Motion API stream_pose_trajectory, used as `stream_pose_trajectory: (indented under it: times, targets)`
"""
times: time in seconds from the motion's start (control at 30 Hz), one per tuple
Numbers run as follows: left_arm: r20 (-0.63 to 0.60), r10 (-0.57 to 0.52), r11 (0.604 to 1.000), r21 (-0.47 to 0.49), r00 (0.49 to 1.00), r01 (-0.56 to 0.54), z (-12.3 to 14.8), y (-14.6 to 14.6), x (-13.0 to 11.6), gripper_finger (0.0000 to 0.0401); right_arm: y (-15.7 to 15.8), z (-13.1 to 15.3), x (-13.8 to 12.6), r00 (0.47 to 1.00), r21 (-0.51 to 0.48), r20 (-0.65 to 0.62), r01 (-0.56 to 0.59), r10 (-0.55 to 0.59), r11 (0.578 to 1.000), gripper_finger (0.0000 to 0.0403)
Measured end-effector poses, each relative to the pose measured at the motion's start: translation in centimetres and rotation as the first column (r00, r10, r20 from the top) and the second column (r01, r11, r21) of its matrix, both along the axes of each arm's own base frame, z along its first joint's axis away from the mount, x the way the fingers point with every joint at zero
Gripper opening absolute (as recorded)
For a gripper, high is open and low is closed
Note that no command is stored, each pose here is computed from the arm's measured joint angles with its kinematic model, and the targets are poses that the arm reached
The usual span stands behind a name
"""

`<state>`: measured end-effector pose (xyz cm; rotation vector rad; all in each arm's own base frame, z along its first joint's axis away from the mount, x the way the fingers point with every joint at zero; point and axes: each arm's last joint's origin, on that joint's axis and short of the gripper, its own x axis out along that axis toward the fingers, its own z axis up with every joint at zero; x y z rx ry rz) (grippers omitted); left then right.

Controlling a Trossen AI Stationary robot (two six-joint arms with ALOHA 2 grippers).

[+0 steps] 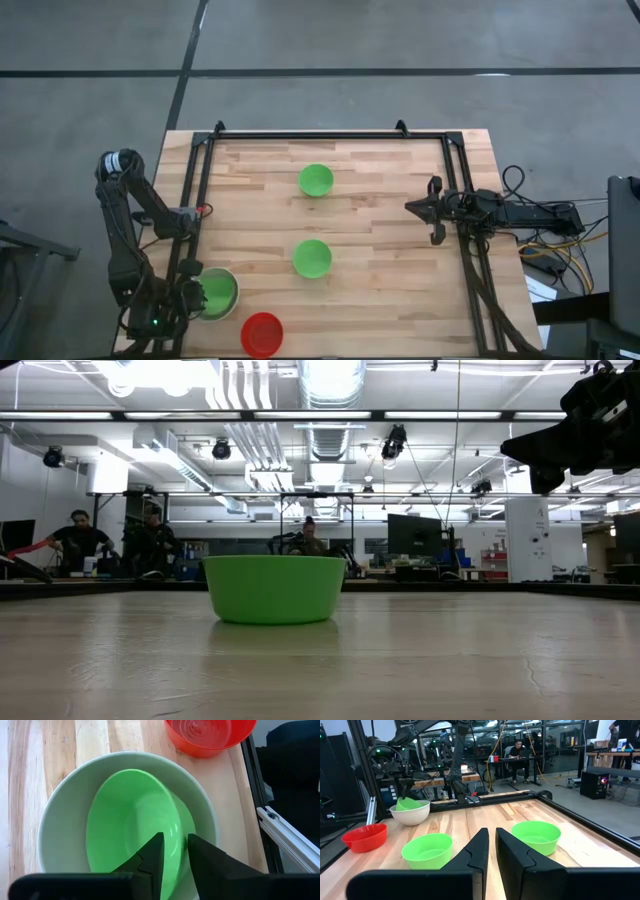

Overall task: Nest bowls inside each other
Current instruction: Stack the top green bowl on the white bowl, then stack the top green bowl on the other green bowl

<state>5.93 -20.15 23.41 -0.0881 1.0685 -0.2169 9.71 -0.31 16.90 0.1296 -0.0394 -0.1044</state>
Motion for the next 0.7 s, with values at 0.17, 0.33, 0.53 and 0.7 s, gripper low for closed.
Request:
stream_pose_trajectory:
  times: [0.17, 0.33, 0.53, 0.7]
  targets:
    - [0.0, 0.0, 1.0, 0.0, 1.0, 0.0, 0.0, 0.0, 0.0, 0.0095, 0.0, 0.0, 0.0, 1.0, 0.0, 0.0, 0.0, 0.0, 1.0, 0.0034]
    - [-0.003, 0.0, 1.0, 0.002, 1.0, 0.0, 0.0, 0.1, 0.0, 0.0097, 0.0, 0.0, 0.0, 1.0, 0.0, 0.0, 0.0, 0.0, 1.0, 0.0034]
    - [0.001, 0.005, 1.0, -0.024, 1.0, -0.005, 0.5, 0.5, -0.1, 0.0116, 0.0, 0.0, 0.0, 1.0, 0.0, 0.0, 0.0, 0.0, 1.0, 0.0034]
    - [0.007, 0.011, 0.999, -0.042, 1.0, -0.01, 1.1, 1.1, -0.2, 0.0135, 0.0, 0.0, 0.0, 1.0, 0.0, 0.0, 0.0, 0.0, 1.0, 0.0034]
